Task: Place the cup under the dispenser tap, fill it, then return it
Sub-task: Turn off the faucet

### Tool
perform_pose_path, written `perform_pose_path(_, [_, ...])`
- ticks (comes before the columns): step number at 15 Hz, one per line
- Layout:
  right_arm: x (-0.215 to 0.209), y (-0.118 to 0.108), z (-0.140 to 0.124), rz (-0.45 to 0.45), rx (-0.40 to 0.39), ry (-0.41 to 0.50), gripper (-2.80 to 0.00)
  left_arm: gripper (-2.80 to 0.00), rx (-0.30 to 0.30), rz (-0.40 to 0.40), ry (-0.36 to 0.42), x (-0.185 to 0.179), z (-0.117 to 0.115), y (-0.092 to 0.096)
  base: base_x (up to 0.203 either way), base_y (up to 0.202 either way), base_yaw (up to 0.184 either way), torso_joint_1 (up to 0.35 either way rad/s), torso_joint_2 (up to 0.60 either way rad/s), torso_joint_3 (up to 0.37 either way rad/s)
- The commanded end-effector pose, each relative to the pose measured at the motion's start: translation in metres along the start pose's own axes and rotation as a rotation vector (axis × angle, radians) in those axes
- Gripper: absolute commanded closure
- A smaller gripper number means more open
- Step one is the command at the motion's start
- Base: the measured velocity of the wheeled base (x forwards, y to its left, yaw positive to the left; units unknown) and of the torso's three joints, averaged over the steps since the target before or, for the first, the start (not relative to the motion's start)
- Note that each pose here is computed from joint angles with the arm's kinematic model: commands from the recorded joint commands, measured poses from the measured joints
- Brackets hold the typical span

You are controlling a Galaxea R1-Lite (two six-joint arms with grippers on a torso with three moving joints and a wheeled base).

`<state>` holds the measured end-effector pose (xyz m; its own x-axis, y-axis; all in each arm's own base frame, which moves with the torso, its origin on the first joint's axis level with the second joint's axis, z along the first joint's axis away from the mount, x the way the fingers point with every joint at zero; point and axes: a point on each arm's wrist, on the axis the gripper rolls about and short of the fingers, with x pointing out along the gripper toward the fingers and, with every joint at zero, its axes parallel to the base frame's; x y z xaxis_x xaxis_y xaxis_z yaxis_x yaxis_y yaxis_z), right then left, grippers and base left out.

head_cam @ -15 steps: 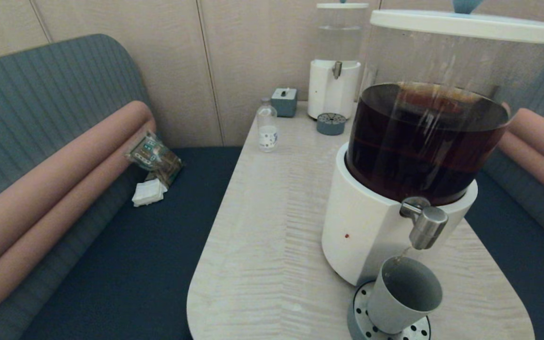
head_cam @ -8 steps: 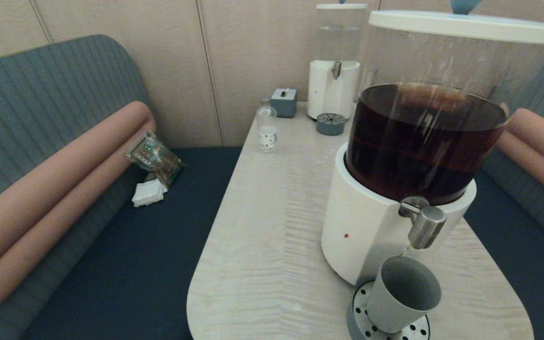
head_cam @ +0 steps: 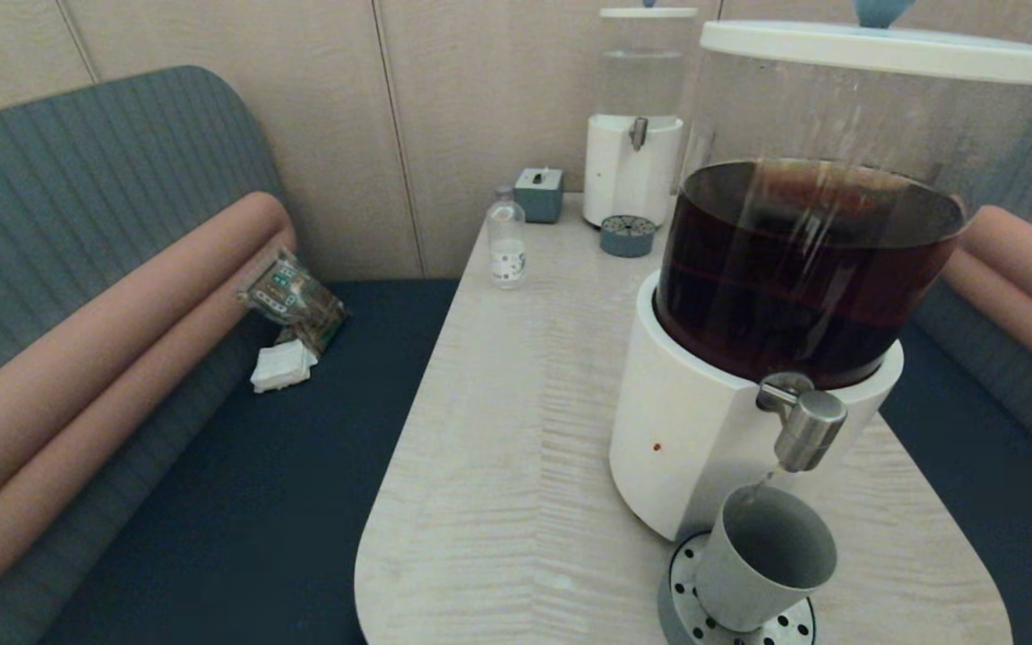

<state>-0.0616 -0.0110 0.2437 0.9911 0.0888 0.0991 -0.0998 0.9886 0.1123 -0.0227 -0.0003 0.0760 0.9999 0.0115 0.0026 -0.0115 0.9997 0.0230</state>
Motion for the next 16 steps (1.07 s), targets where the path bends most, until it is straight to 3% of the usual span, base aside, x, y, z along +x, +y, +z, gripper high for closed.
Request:
perform_pose_path(1, [-0.005,-0.001,0.001,-0.053,-0.005,-0.065,0.0,0.0,0.0,0.001,0.001,0.0,0.0,0.0,0.0,0.0,0.0,0.0,0.0,0.0])
perform_pose_path(5, [-0.002,0.003,0.002,-0.092,-0.025,-0.124,0.0,0.0,0.0,0.001,0.001,0.0,0.0,0.0,0.0,0.0,0.0,0.0,0.0,0.0])
perform_pose_path(11, [-0.015,0.006,0.026,-0.084,-0.144,-0.21,0.0,0.0,0.0,0.001,-0.002,0.0,0.0,0.0,0.0,0.0,0.0,0.0,0.0,0.0])
perform_pose_path(14, [-0.019,0.011,0.024,-0.118,-0.157,-0.228,0.0,0.0,0.0,0.001,0.001,0.0,0.0,0.0,0.0,0.0,0.0,0.0,0.0,0.0])
perform_pose_path(16, [-0.025,0.015,0.018,-0.081,-0.176,-0.244,0.0,0.0,0.0,0.001,0.001,0.0,0.0,0.0,0.0,0.0,0.0,0.0,0.0,0.0])
